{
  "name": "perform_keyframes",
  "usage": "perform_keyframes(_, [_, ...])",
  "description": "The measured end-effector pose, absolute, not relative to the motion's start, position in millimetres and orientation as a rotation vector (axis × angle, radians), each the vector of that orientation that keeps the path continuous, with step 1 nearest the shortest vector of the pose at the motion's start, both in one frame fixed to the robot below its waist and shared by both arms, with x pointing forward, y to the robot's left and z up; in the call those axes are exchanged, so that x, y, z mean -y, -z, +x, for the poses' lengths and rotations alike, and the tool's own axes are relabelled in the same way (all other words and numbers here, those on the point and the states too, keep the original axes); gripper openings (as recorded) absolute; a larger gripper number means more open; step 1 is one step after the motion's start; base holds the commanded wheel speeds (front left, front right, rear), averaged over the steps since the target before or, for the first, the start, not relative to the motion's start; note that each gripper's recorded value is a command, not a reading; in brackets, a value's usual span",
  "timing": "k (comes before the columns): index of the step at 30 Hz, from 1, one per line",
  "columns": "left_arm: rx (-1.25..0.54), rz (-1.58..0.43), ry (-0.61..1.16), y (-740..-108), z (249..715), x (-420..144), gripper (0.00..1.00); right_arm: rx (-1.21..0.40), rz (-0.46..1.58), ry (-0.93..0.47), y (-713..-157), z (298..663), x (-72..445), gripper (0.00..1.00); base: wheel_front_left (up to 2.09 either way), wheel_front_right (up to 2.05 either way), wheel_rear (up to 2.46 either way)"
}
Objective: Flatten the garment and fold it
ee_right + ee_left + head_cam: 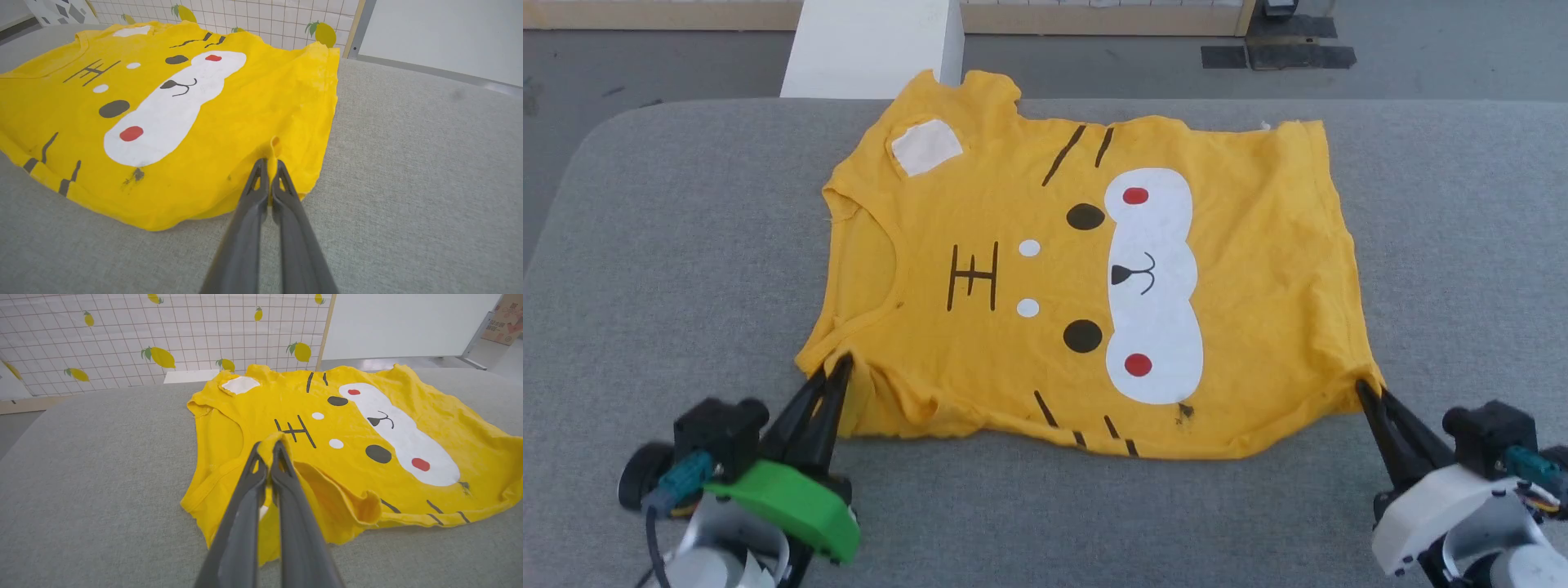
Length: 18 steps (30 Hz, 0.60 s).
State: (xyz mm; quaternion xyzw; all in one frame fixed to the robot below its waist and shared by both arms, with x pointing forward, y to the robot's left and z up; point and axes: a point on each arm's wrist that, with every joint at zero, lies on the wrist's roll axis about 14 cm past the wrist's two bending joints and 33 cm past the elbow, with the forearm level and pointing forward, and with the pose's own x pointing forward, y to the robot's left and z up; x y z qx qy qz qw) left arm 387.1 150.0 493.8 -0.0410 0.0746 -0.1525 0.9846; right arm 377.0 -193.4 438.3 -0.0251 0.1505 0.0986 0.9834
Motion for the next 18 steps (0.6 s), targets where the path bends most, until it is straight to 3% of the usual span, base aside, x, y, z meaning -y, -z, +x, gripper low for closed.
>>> perform_keyframes(10, [-0.008,-0.003,0.387,-530.2,460.7,-138.6,0.00,-0.231,-0.120,-0.231,-461.2,429.1,194.1,0.00,0.00,0.00,0.00])
perform_keyframes(18, [-0.042,0.068,0.394,-531.3,522.1,-148.1,0.00,-0.249,-0.173,-0.223,-463.3,473.8,205.6,0.00,0.00,0.00,0.00])
